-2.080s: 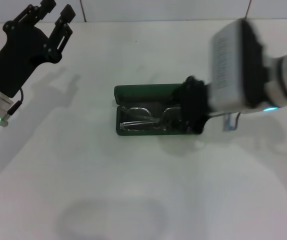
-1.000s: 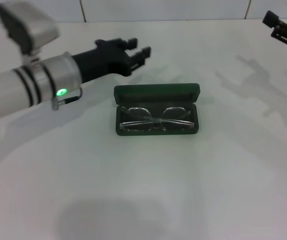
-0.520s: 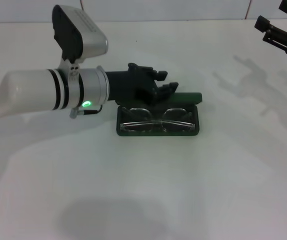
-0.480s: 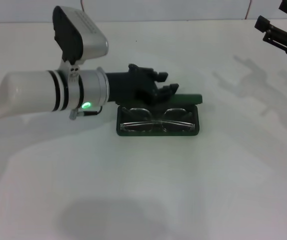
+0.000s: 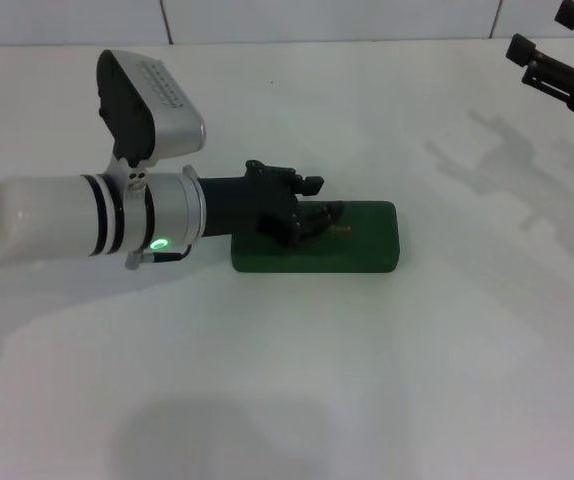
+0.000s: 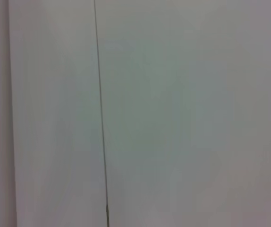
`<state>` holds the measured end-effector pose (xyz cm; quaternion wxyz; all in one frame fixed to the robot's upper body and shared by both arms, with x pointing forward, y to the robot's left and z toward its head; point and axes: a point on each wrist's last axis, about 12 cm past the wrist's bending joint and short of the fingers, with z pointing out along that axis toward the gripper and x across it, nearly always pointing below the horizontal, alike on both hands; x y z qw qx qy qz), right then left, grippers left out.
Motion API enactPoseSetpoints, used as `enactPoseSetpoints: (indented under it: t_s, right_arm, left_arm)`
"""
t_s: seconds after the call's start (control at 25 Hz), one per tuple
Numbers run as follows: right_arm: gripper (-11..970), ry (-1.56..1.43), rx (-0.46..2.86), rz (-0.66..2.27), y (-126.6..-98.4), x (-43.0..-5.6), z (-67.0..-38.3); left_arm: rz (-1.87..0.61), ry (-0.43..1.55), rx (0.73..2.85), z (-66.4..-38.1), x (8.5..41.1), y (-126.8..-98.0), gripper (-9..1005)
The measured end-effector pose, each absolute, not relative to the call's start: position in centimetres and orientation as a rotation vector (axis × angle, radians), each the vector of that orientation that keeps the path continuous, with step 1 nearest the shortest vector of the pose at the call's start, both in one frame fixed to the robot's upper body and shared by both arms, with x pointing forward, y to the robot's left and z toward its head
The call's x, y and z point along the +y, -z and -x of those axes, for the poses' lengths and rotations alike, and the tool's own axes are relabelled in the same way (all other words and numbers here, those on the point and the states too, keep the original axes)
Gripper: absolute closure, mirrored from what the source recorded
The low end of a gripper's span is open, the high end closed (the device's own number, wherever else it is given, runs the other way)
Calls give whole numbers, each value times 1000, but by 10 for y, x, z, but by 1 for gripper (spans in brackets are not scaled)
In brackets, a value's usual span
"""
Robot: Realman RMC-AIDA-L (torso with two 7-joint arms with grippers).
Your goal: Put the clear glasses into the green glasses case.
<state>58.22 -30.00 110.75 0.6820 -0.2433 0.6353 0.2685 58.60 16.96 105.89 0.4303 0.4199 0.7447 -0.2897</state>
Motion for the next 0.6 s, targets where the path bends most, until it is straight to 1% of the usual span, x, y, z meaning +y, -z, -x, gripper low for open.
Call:
enactPoseSetpoints:
  t_s: [0.16,0.28,0.4,0.6]
  right_arm:
    - [124,-605,1425,550,-1108,-299,-582]
    - [125,-630,1426,593,-1107,-292,-582]
    - [125,-679,1429,715,-1108,-277,-582]
    - [125,-801,1441,929,-1113,-259,-581]
  left_arm:
    - [-1039,723,1864,-584,172,-1057,564]
    - [-1026,740,1829,-583,174,-1062,563]
    - [-1015,766,1741,-577,177,-1069,563]
    - [-1003,813,1558,-560,196,-1082,563]
